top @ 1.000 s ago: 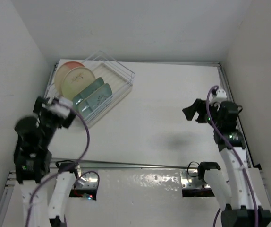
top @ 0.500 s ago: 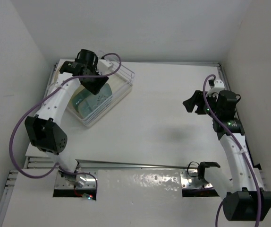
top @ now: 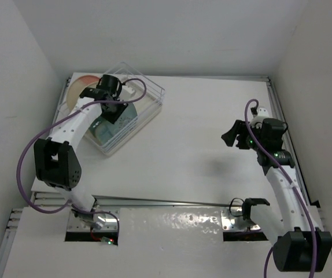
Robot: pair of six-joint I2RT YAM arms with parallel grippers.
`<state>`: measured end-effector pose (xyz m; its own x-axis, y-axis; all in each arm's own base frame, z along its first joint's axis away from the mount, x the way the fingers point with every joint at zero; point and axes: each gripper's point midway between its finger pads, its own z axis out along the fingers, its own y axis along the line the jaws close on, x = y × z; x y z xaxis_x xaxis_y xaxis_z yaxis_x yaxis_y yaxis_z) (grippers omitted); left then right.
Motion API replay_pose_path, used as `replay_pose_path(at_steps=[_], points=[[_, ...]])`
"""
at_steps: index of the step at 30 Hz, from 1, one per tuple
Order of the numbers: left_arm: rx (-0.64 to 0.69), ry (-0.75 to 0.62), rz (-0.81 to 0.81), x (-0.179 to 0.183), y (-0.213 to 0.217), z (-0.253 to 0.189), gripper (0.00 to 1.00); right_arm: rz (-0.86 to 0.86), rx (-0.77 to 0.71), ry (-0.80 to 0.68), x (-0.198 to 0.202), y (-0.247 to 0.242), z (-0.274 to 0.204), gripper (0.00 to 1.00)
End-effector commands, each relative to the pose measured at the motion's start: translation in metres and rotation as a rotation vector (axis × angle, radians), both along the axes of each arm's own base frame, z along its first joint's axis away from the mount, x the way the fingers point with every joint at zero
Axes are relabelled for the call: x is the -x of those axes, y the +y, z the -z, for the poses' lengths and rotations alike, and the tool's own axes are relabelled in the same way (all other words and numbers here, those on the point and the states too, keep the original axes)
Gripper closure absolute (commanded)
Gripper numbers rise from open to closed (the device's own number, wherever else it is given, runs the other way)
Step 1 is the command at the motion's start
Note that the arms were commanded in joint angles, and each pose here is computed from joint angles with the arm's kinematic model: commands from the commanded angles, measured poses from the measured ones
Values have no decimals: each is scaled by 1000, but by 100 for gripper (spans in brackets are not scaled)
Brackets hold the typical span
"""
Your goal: Unload the plates from the dish rack
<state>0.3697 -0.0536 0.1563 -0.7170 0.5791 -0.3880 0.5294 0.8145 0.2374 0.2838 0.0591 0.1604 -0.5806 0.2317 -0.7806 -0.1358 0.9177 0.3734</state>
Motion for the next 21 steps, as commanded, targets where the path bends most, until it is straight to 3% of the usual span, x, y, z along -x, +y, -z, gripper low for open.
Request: replay_pose_path(at_steps=[1,6,12,15,21], points=[[18,-67,-51,-3,1,-3,75,15,-13,-44,-7,1,-9,29],[48,-131,-90,-17,-2,-14,100,10,-35,-37,-9,4,-7,29],[99,-164,-90,-17,-9,-30,100,5,-33,-38,-6,4,-5,29],[124,-334,-117,-31,-7,-88,100,-2,-32,-52,-5,5,-10,31],[168,-492,-157,-39,-4,-140,100,-7,-39,-44,-8,6,-12,33]])
